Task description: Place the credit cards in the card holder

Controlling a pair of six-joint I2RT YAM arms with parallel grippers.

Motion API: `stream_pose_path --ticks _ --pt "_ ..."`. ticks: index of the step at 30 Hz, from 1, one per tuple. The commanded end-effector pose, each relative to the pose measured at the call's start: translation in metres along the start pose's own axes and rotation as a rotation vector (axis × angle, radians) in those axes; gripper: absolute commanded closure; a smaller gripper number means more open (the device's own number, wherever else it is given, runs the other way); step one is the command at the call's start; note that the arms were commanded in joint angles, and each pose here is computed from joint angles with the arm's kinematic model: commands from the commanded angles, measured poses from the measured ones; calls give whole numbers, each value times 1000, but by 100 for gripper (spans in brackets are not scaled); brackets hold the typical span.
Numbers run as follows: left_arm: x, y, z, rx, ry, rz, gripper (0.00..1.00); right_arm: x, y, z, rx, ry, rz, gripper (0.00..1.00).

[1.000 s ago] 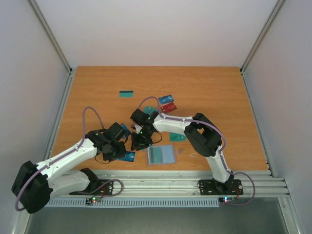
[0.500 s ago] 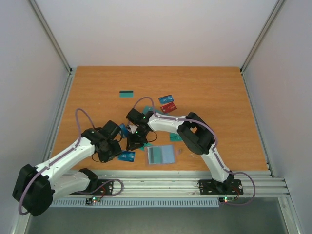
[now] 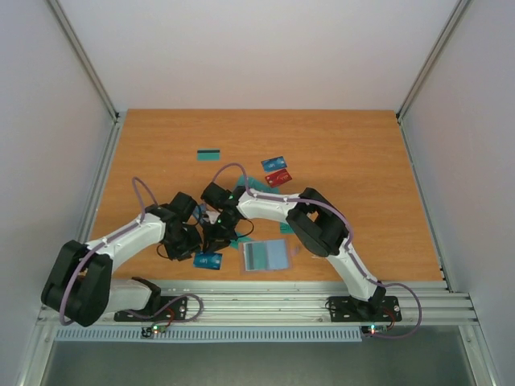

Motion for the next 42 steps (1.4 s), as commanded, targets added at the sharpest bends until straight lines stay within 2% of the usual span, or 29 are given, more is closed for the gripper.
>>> stream_pose_path --ticks 1,9,26,37,42 --pt "10 -4 8 36 -10 -51 73 21 -25 -10 47 48 -93 80" --pt "27 0 -8 18 54 -129 74 21 -30 -20 52 52 -103 81" --pt "31 5 -34 -26 108 -190 75 13 -49 -40 73 45 -140 82" --pt "22 -1 -34 -9 103 -184 75 -30 -28 -58 46 -39 -106 78" --pt "7 1 -32 13 62 -155 74 -49 -31 -78 172 -103 -61 73"
Point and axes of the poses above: each gripper's point midway between its finger pads, its own x axis out along the fingers, its own y axis along the line the jaws close on, z = x × y, the point moved 5 cm from there along -x, back along the fingers, and after that the axes turned 9 degrees about x, right-handed, at the moved point
